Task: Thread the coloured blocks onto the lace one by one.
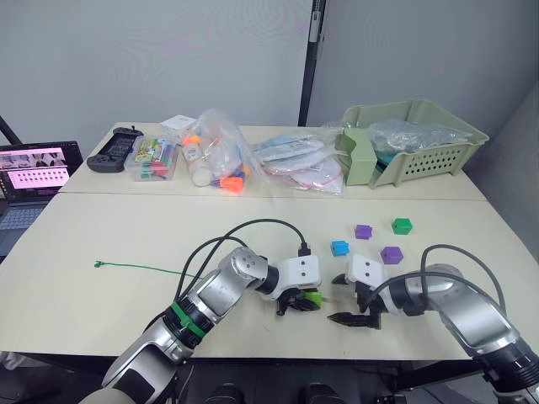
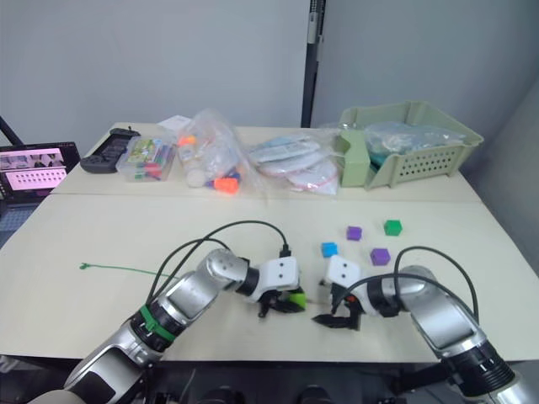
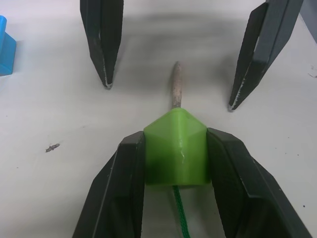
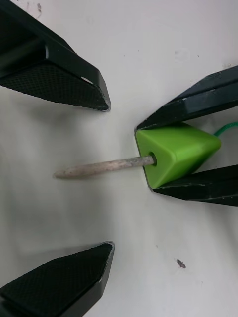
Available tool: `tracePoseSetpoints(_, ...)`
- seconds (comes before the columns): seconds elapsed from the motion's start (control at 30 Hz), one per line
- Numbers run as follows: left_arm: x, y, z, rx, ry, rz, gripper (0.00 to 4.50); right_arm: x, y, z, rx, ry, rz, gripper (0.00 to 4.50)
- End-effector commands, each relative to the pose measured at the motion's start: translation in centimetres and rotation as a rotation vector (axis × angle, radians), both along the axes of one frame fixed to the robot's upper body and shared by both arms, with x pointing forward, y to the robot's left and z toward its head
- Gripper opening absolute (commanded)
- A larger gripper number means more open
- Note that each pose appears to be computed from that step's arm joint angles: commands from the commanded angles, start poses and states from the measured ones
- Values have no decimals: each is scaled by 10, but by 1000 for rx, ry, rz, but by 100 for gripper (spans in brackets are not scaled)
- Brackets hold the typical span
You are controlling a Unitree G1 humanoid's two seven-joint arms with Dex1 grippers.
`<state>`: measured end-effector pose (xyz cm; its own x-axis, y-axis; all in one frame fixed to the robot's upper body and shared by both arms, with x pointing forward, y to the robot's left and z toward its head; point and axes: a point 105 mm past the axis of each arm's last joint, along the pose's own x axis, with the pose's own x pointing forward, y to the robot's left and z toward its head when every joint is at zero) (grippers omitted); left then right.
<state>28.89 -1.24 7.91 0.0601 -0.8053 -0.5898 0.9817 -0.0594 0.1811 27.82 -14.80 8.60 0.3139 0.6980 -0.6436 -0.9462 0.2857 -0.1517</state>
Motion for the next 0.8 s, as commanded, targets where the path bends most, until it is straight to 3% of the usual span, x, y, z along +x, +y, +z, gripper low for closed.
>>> tracePoseSetpoints(0.03, -7, 6, -15, 52, 53, -17, 133, 0, 2, -2, -11, -7, 14, 335)
tracePoseSetpoints(0.37, -5, 12, -15, 62, 54, -15, 133, 0, -1, -4, -22, -6, 20, 0)
tracePoseSetpoints(0.6, 5, 50, -22, 128, 35, 26, 133, -1, 5, 3, -2, -21, 51, 0)
tracePoseSetpoints(0.8, 17, 127, -25, 233, 22, 107, 133, -2, 9, 13, -4, -44, 79, 0)
